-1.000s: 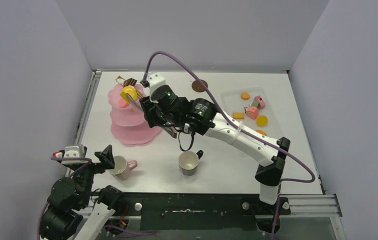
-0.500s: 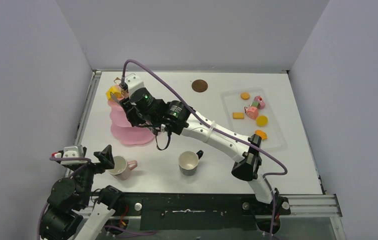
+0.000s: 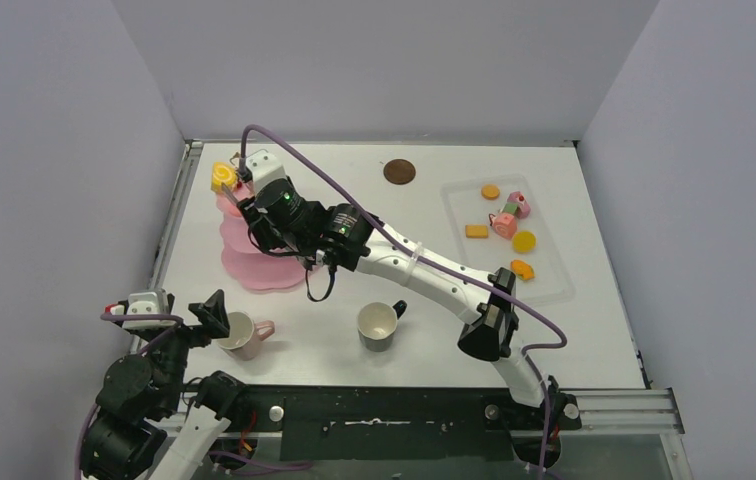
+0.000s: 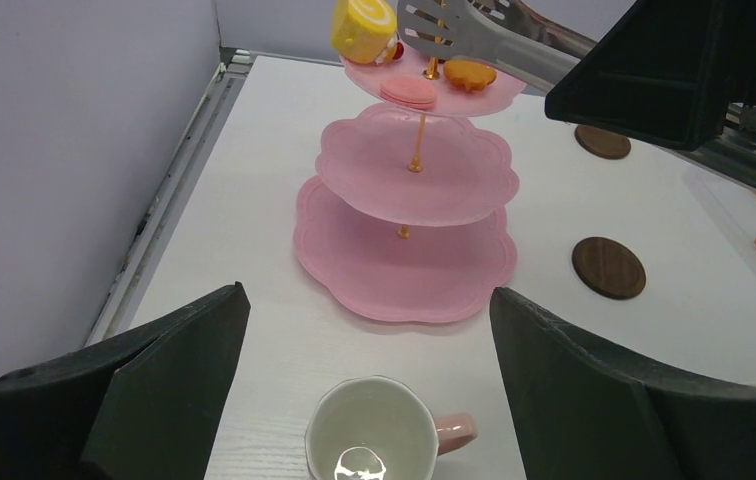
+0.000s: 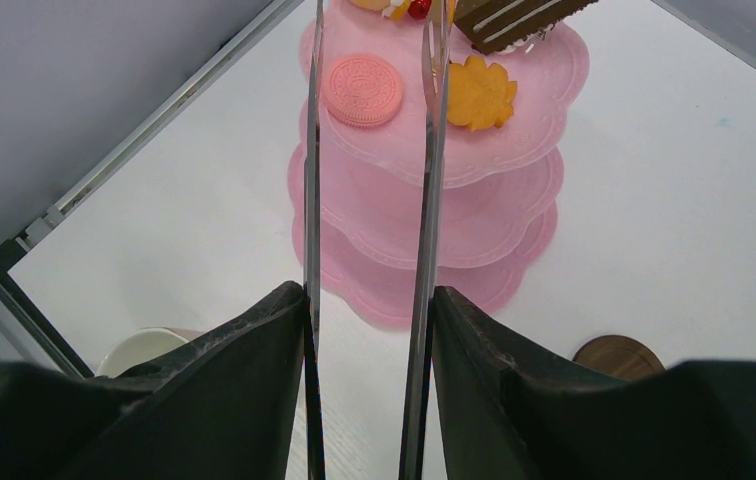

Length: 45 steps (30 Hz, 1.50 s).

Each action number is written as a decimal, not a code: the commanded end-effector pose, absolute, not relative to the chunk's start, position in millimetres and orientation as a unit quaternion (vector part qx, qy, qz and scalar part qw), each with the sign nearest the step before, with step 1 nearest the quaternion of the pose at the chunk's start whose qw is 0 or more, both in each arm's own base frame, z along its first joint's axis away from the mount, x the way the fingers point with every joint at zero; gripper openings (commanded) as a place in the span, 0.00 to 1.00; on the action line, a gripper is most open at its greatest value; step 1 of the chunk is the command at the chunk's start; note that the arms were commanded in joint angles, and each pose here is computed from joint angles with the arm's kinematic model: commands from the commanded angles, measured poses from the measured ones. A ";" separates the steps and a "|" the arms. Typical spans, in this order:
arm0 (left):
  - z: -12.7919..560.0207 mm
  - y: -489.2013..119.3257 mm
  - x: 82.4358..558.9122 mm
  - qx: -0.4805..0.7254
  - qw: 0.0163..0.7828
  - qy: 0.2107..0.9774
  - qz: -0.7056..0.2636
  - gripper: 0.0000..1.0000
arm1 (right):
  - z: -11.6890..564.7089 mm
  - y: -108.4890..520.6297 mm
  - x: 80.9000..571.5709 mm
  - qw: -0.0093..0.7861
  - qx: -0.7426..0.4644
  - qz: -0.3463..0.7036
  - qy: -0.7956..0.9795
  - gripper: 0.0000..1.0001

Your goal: Serve the afternoon tea

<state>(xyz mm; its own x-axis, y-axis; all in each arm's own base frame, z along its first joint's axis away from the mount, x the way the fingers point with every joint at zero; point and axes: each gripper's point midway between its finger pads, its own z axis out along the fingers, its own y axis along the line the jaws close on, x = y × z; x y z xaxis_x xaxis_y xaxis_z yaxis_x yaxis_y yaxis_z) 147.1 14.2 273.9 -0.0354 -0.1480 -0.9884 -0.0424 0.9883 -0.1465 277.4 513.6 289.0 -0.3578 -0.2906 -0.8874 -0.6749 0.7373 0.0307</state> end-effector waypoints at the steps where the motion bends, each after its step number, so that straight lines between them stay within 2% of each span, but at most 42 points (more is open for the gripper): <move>1: 288.5 16.3 142.0 -0.075 0.714 0.694 -0.053 0.90 | 346.4 513.4 266.9 0.514 -0.285 0.257 0.767 0.46; 14: 282.7 0.8 152.1 -0.059 0.680 0.728 -0.064 0.90 | 357.3 444.9 228.5 0.482 -0.282 0.271 0.784 0.46; 24: 283.3 -35.1 168.6 0.007 0.648 0.755 -0.100 0.90 | 339.4 334.5 244.6 0.486 -0.225 0.147 0.832 0.46; 34: 259.5 -60.4 186.6 0.084 0.596 0.793 -0.093 0.90 | 286.1 212.9 277.4 0.446 -0.116 0.036 0.887 0.47; 40: 253.8 -63.8 189.4 0.093 0.600 0.789 -0.095 0.90 | 242.1 147.2 293.1 0.395 -0.043 0.003 0.918 0.47; 45: 252.9 -65.1 189.2 0.095 0.600 0.788 -0.098 0.90 | 204.1 119.7 305.2 0.357 -0.005 0.007 0.934 0.47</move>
